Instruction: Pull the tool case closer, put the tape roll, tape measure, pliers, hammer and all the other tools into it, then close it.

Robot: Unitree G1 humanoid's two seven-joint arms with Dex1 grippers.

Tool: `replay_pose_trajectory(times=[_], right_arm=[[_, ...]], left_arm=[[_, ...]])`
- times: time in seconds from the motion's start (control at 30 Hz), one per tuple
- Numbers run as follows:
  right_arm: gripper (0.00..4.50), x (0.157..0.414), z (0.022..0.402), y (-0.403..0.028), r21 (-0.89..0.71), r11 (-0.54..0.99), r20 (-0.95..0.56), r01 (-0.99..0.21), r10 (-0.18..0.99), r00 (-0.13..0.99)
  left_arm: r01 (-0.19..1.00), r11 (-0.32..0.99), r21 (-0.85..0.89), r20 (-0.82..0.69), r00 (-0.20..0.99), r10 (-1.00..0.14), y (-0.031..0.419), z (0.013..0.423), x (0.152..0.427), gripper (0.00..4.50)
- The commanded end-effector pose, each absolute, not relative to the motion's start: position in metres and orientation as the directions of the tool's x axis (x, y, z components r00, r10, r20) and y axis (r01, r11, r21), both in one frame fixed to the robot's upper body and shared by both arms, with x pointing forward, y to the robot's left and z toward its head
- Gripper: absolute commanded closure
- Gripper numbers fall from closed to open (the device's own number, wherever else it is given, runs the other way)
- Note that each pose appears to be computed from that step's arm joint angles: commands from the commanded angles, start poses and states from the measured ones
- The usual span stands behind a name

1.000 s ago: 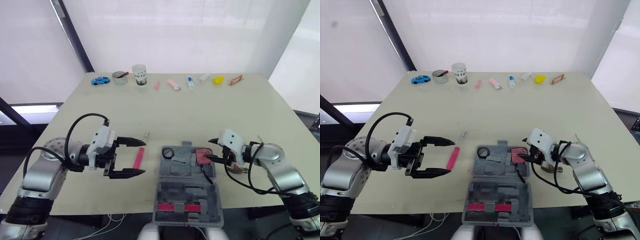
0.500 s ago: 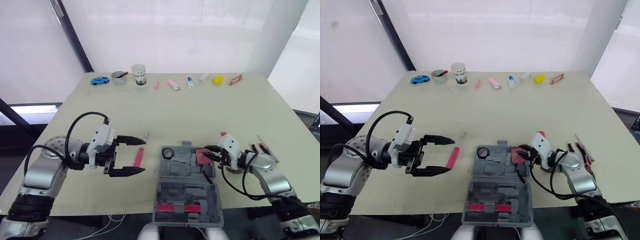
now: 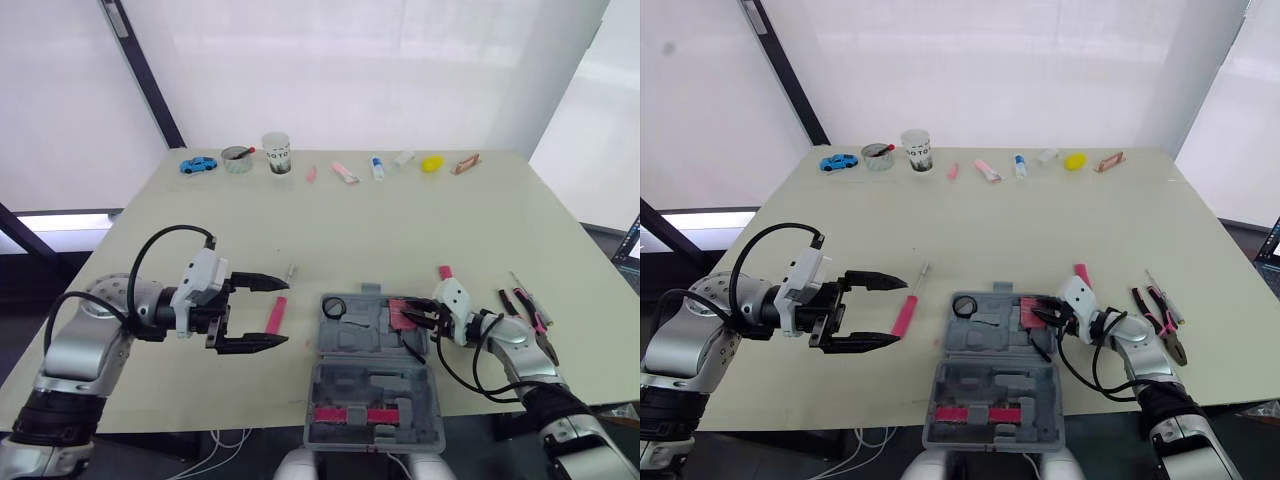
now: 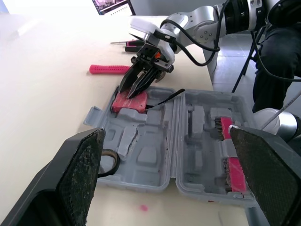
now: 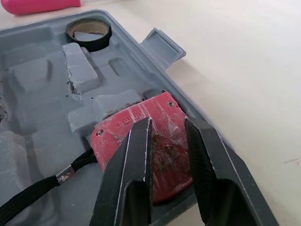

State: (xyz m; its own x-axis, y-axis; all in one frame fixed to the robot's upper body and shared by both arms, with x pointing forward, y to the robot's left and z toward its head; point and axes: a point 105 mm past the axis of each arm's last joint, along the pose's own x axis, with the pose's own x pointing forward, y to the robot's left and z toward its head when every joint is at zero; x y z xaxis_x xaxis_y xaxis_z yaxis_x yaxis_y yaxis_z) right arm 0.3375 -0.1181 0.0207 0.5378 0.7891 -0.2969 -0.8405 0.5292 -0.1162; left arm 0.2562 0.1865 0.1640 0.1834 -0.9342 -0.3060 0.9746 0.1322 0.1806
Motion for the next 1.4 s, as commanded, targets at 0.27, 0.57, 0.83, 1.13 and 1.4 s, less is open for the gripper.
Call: replay_pose_trajectory(times=[0.27, 0.57, 0.83, 1.13, 1.4], right_arm=[[3.37, 0.320, -0.021, -0.129, -0.065, 0.546, -0.453, -0.835, 0.730, 0.512], [3.37, 0.325, 0.083, -0.141, -0.168, 0.669, 0.012, -0.724, 0.736, 0.677], [3.37, 0.292, 0.099, -0.198, -0.132, 0.810, 0.075, -0.571, 0.583, 0.809], [3.14, 0.228, 0.081, -0.289, -0.068, 0.965, 0.025, -0.252, 0.254, 0.967], [0.02, 0.169, 0.062, -0.335, -0.011, 0.999, -0.024, -0.035, 0.035, 0.999]], left_arm=[[0.959, 0.216, 0.182, -0.250, 0.258, -0.933, 0.192, 0.164, 0.255, 0.00], [0.907, 0.395, 0.146, -0.218, 0.419, -0.881, 0.207, 0.147, 0.260, 0.00], [0.808, 0.580, 0.104, -0.173, 0.589, -0.790, 0.231, 0.129, 0.256, 0.00], [0.614, 0.787, 0.061, -0.154, 0.785, -0.601, 0.275, 0.097, 0.240, 0.00], [0.452, 0.890, 0.058, -0.181, 0.882, -0.436, 0.312, 0.071, 0.213, 0.00]])
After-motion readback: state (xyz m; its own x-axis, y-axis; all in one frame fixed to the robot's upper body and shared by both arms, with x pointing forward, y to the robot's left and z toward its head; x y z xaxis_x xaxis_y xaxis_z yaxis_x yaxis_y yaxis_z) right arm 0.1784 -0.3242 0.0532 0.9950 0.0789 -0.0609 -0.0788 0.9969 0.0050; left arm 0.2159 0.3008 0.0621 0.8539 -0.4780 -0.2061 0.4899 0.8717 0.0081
